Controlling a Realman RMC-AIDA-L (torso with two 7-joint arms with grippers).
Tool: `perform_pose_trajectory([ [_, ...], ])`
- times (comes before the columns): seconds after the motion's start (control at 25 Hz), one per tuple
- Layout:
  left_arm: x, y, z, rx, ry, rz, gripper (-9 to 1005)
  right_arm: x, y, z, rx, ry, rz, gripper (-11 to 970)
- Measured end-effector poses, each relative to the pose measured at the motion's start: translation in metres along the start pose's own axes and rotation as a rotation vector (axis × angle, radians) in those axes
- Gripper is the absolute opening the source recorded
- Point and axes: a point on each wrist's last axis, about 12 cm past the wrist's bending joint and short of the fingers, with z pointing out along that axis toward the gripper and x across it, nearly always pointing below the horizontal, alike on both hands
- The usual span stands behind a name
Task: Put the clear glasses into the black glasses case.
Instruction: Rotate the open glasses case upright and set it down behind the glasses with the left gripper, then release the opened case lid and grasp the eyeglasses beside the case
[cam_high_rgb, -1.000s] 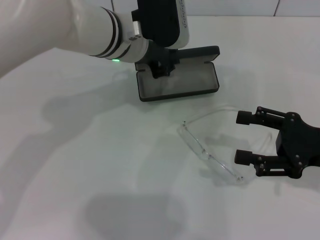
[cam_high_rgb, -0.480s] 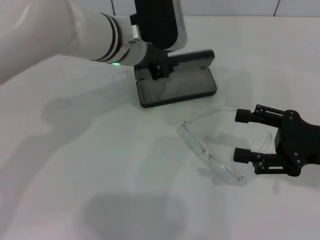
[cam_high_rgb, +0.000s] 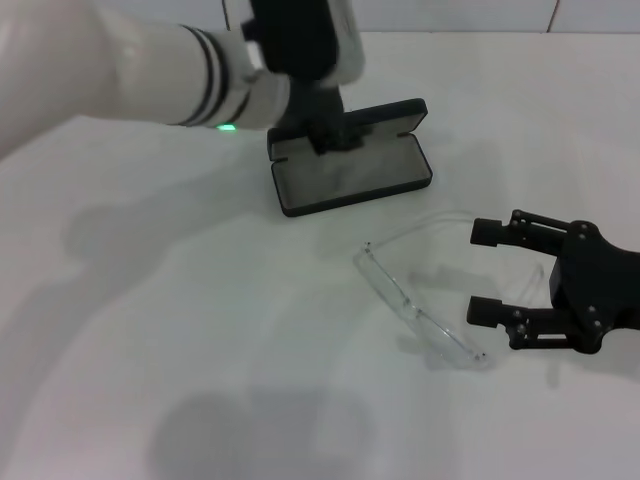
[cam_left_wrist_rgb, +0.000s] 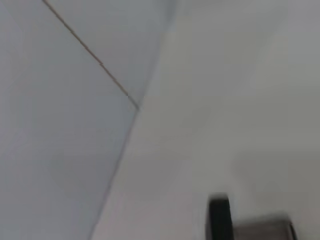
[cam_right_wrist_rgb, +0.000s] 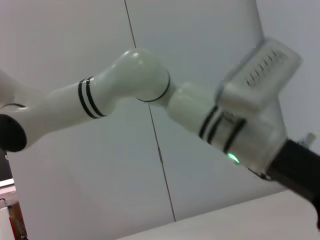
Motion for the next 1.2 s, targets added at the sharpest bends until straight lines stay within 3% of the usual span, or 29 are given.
perform_pose_trajectory([
  [0.12, 0.000, 0.008, -0.023, -0.003, -0.140, -0.125, 601, 0.000, 0.001, -0.002, 0.005, -0.005, 0.002, 849],
  [0.32, 0.020, 0.015, -0.070, 0.043, -0.426, -0.293, 604, 0.000, 0.001, -0.005, 0.016, -0.016, 0.005, 847],
  [0.44, 0.040, 0.017, -0.094, 0.088, -0.596, -0.403, 615, -0.003, -0.002, -0.009, 0.052, -0.045, 0.008, 846],
  [0.56, 0.064, 0.012, -0.113, 0.203, -0.789, -0.488, 632, -0.008, -0.006, -0.013, 0.091, -0.077, 0.026, 845],
  [0.68, 0.086, 0.006, -0.121, 0.277, -0.854, -0.556, 648, -0.019, -0.015, -0.013, 0.096, -0.074, 0.067, 844],
  [0.88, 0.114, -0.018, -0.116, 0.371, -0.859, -0.629, 717, -0.068, -0.034, -0.008, 0.092, -0.041, 0.128, 842],
  [1.04, 0.136, -0.047, -0.118, 0.290, -0.877, -0.578, 811, -0.114, -0.043, 0.014, 0.067, 0.141, 0.142, 841],
  [1.2, 0.154, -0.072, -0.120, 0.210, -0.860, -0.545, 880, -0.147, -0.051, 0.039, 0.129, 0.394, 0.181, 838],
])
